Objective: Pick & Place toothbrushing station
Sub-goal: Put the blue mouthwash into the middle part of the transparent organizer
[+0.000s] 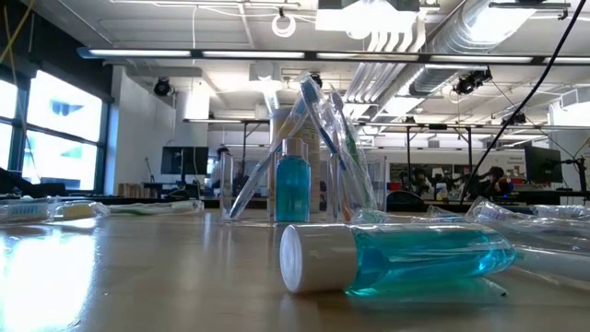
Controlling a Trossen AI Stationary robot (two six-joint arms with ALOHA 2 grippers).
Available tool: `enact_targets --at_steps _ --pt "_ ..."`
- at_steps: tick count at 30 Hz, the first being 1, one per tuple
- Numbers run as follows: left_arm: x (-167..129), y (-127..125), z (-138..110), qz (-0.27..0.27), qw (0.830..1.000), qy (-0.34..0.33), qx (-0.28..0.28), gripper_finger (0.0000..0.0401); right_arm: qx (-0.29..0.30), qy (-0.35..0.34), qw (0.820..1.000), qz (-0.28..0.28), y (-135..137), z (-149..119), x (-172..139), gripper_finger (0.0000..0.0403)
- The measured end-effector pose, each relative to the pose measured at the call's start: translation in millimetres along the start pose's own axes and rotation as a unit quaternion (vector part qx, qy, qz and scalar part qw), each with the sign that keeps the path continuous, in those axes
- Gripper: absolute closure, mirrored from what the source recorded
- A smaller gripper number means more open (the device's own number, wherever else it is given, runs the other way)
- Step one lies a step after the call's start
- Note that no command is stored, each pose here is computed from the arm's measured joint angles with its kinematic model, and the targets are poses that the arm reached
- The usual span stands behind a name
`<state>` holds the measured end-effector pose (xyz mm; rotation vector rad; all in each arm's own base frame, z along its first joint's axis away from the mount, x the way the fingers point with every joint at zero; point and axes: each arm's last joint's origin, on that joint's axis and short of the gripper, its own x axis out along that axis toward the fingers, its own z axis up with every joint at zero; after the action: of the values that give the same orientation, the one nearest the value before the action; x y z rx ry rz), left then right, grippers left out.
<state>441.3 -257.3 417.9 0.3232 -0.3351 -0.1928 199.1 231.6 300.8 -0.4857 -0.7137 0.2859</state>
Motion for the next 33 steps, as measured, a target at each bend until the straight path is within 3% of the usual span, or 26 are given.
enact_targets --at_steps 7,16,23,29,33 --pt "-0.2 -1.2 -1.3 -0.004 1.0 0.008 0.002 0.0347 -0.003 0.012 1.0 0.003 1.2 -1.5 0.0 0.0304" --pt "-0.5 -3.1 -2.4 -0.008 1.0 0.016 -0.007 0.0222 -0.011 0.05 0.999 -0.005 5.1 -2.1 -1.6 0.0309" --pt "-3.2 -10.3 2.7 -0.01 1.0 0.011 0.001 0.0184 -0.018 0.077 0.997 -0.014 7.7 3.6 -4.4 0.0309" --pt "-15.0 -18.2 24.2 0.057 0.997 0.037 0.049 0.0181 -0.037 0.153 0.986 -0.049 14.9 9.1 -10.9 0.0309" --pt "-26.2 -29.0 36.0 0.106 0.987 0.086 0.081 0.0181 -0.057 0.246 0.964 -0.086 20.3 9.9 -17.7 0.0309"
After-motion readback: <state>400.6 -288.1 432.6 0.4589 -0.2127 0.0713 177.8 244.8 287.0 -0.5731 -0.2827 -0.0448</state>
